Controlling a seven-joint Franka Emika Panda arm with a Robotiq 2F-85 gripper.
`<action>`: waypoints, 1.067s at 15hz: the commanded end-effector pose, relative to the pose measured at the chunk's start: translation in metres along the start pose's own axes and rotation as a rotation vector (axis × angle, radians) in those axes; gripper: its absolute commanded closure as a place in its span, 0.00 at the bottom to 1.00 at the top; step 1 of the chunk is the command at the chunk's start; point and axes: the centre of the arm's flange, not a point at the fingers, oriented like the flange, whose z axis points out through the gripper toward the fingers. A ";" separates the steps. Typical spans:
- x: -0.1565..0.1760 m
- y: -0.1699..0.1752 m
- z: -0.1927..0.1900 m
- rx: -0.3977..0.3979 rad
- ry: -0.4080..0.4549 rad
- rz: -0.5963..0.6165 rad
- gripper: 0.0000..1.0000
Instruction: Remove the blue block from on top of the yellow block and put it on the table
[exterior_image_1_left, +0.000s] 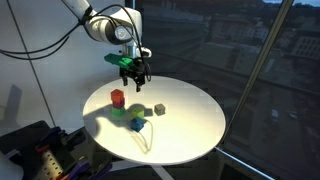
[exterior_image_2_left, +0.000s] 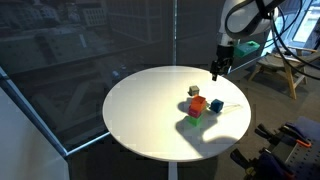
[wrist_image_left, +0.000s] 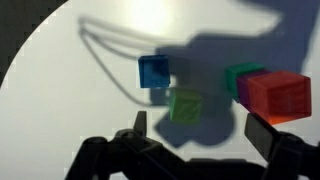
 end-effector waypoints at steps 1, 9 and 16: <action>0.000 -0.017 -0.017 -0.004 0.028 0.041 0.00; -0.007 -0.034 -0.050 0.005 0.046 0.074 0.00; -0.027 -0.034 -0.079 0.017 -0.006 0.064 0.00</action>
